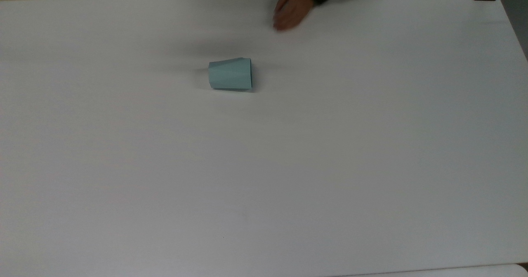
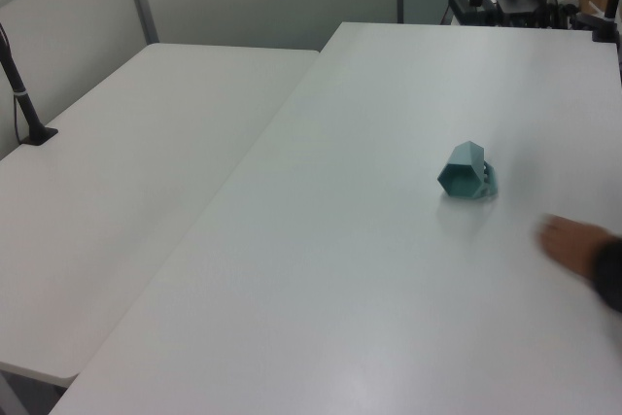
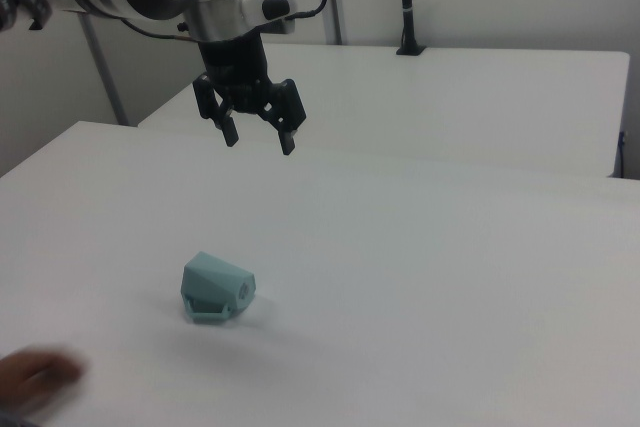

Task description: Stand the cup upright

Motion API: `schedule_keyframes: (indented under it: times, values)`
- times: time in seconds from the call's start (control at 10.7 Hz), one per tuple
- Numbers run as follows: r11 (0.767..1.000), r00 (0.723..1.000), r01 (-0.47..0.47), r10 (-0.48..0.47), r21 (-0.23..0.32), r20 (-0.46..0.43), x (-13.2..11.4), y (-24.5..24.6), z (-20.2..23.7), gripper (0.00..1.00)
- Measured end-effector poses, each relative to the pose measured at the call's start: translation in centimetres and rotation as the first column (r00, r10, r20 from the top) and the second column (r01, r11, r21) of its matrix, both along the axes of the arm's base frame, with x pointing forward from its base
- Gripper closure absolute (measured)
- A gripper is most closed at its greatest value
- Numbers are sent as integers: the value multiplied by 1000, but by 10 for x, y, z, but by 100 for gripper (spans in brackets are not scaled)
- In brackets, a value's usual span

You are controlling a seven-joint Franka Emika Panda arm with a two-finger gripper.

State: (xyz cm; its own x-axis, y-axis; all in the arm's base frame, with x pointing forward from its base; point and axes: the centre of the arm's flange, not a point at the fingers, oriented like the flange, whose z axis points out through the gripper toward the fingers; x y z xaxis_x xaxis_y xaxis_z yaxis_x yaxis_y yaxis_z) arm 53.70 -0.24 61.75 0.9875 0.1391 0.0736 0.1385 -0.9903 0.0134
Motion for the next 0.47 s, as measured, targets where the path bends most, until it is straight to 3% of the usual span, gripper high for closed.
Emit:
schedule_keyframes:
  times: [0.47]
  values:
    - [1000,1000,20,-20,2,0,0,-11,0,0]
